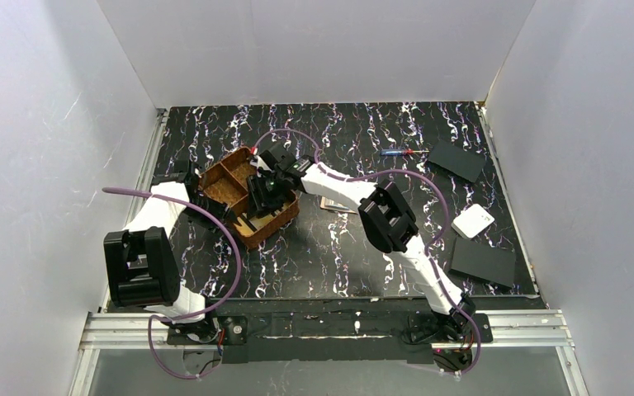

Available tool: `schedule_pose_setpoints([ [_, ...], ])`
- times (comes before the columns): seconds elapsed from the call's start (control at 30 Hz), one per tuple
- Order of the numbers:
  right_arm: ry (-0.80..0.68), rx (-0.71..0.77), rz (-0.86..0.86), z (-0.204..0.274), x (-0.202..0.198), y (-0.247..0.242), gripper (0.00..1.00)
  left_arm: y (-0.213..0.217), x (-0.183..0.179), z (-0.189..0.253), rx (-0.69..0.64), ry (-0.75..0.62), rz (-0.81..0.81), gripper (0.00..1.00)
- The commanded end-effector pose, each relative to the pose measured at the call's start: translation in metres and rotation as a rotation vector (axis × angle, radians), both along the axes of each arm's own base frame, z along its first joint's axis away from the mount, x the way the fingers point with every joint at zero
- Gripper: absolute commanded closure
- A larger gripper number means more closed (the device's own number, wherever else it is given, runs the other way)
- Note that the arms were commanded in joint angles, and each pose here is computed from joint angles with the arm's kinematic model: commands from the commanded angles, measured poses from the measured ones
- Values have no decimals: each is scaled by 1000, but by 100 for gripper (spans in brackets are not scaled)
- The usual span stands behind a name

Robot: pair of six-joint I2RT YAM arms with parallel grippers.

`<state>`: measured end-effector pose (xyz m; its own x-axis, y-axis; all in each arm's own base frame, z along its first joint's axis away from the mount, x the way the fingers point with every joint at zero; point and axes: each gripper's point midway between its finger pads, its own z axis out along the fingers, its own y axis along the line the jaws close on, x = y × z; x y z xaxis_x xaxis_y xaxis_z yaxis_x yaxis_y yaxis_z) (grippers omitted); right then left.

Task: Put the credit cards into the card holder
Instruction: Pick up the credit card from the storage box.

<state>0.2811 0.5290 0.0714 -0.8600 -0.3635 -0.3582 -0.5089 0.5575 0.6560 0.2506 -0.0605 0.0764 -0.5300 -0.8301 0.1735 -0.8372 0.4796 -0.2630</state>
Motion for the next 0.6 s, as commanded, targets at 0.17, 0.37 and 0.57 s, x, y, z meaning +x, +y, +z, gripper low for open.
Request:
schedule_pose_setpoints([
  [0.17, 0, 7, 25, -10, -5, 11, 49, -4, -15, -10, -26, 52, 2, 86],
  [0.37, 6, -24, 32, -27, -7, 13, 48, -4, -15, -12, -29, 44, -12, 93],
  [0.57, 40, -40, 77, -38, -24, 13, 50, -1, -16, -18, -9, 6, -57, 100],
])
